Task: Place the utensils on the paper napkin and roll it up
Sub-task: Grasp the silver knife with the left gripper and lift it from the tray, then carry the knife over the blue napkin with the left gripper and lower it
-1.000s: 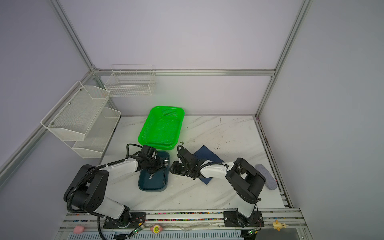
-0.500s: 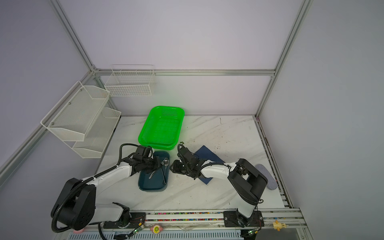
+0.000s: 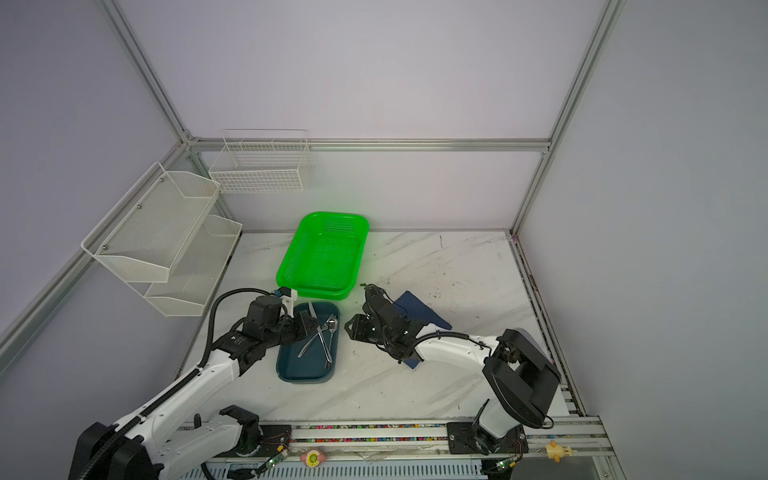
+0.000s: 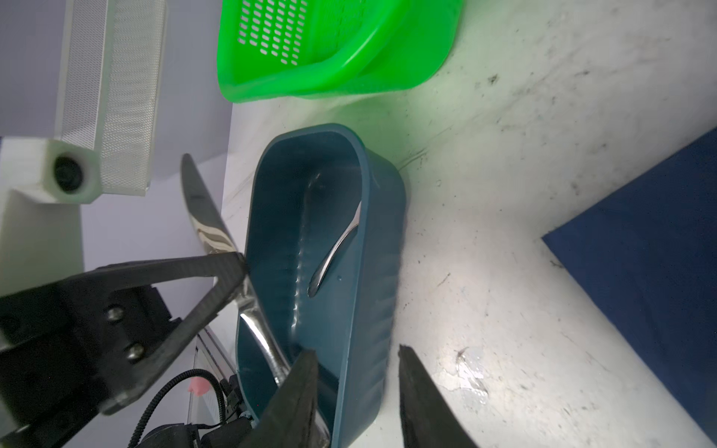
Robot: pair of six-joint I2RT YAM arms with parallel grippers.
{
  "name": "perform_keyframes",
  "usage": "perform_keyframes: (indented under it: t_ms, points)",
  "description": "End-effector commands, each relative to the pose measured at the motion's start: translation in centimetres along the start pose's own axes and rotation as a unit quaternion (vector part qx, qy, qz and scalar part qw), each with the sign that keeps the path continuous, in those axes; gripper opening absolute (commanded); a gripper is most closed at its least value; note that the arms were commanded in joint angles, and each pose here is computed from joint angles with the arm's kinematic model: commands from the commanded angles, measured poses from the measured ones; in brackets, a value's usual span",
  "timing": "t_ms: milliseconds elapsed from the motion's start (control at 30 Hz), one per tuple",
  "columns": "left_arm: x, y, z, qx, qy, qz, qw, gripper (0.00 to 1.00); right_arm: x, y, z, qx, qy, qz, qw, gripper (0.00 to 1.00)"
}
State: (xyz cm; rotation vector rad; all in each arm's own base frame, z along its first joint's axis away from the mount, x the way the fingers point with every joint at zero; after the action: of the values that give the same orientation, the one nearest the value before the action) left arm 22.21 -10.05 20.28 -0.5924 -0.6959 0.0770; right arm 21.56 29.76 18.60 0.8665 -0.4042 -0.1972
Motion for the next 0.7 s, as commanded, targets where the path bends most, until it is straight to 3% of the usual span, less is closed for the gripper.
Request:
perform_keyframes:
  t_ms: [0, 167, 267, 667]
  points:
    - [0.6, -1.2, 1.2, -0.057, -0.045, -0.040, 0.997, 0.00, 0.6, -1.2, 1.5, -0.031, -0.061, -0.025, 0.997, 0.38]
    - [1.8, -3.7, 1.9, -0.161, -0.047, -0.063, 0.984, 0.00, 2.0, -2.8, 4.3, -0.035, -0.114, -0.045, 0.992, 0.41]
    - [2.4, -5.2, 1.1, -0.203, -0.028, -0.071, 0.976, 0.00, 3.7, -4.6, 5.5, -0.031, -0.112, -0.064, 0.991, 0.41]
    - [3.4, -12.5, -5.0, -0.275, 0.036, -0.127, 0.952, 0.00, 7.1, -9.7, 9.1, -0.019, -0.110, -0.091, 0.990, 0.41]
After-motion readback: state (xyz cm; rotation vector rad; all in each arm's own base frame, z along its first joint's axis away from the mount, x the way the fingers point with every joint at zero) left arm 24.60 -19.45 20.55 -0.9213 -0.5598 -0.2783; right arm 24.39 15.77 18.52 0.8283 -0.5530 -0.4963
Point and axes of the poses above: each gripper's point midway between its finger pads, its own z axis back along the fingers, its own y axis along the line the jaws close on, x = y × z, the point moved 9 cm from there along z, back along the fingers, and after that the axes turned 10 degrees about -z, right-handed, at the moved point
